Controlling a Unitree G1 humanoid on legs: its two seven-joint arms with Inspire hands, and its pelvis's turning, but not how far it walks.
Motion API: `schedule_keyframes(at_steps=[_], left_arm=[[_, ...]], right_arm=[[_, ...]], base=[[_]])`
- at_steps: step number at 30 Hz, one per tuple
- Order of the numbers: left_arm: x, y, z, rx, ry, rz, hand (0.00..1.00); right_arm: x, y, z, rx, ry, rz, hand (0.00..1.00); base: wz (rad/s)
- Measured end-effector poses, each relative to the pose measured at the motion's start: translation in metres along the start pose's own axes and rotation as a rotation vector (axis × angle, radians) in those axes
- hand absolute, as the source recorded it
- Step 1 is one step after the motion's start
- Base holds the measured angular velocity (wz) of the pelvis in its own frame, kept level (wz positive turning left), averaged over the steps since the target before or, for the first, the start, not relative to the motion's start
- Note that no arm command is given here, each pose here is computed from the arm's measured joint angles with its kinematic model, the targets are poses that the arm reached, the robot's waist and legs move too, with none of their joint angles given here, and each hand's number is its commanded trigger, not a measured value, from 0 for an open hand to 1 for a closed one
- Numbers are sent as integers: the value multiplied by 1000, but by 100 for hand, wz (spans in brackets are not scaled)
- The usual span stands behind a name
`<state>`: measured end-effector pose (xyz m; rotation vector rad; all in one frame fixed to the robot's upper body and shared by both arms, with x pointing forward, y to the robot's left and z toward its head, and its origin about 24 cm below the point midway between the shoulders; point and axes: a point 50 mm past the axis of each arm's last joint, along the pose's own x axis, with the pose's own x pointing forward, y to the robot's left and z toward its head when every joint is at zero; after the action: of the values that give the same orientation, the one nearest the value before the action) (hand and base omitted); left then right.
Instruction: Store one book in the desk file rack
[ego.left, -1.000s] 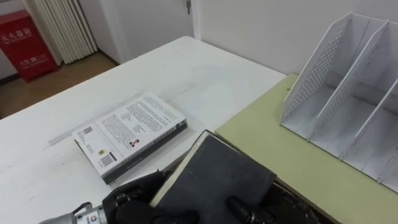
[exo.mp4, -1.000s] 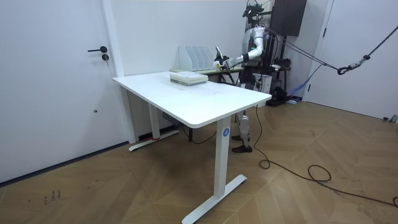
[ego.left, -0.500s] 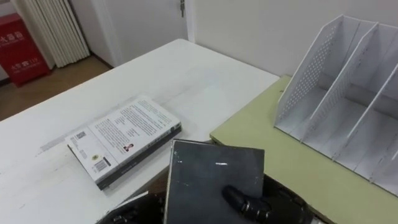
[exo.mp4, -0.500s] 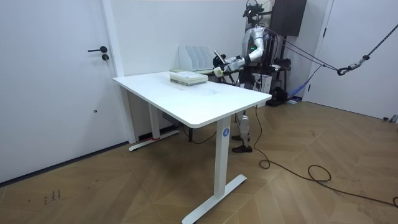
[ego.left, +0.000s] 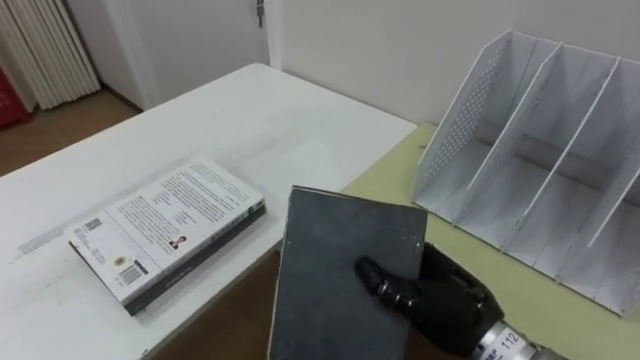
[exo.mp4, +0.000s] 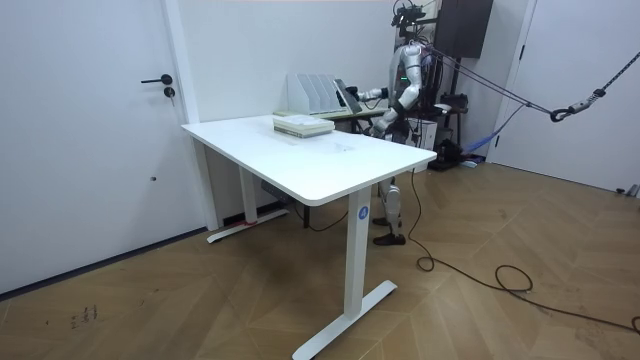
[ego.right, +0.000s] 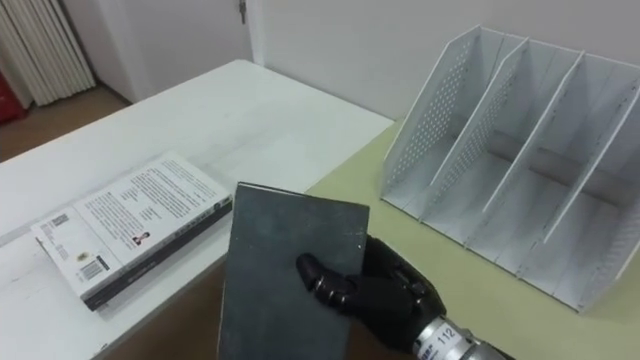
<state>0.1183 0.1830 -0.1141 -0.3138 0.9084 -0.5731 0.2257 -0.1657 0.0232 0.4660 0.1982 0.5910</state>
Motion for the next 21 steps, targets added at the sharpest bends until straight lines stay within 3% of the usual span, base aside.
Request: schedule_keyframes(at_steps=[8,14,21], left_arm=[[-1,6,-26,-57,59,98,0],[-5,14,-42,-112,48,219,0],[-21,23,-71,-252,64,386,0]], right_arm=[[-3,-12,17,-85,-92,-151,100],[-4,-10,38,-283,-155,-267,100],[-10,-15,77,-542,-304,-557,100]], base=[[0],[-2],[-1]])
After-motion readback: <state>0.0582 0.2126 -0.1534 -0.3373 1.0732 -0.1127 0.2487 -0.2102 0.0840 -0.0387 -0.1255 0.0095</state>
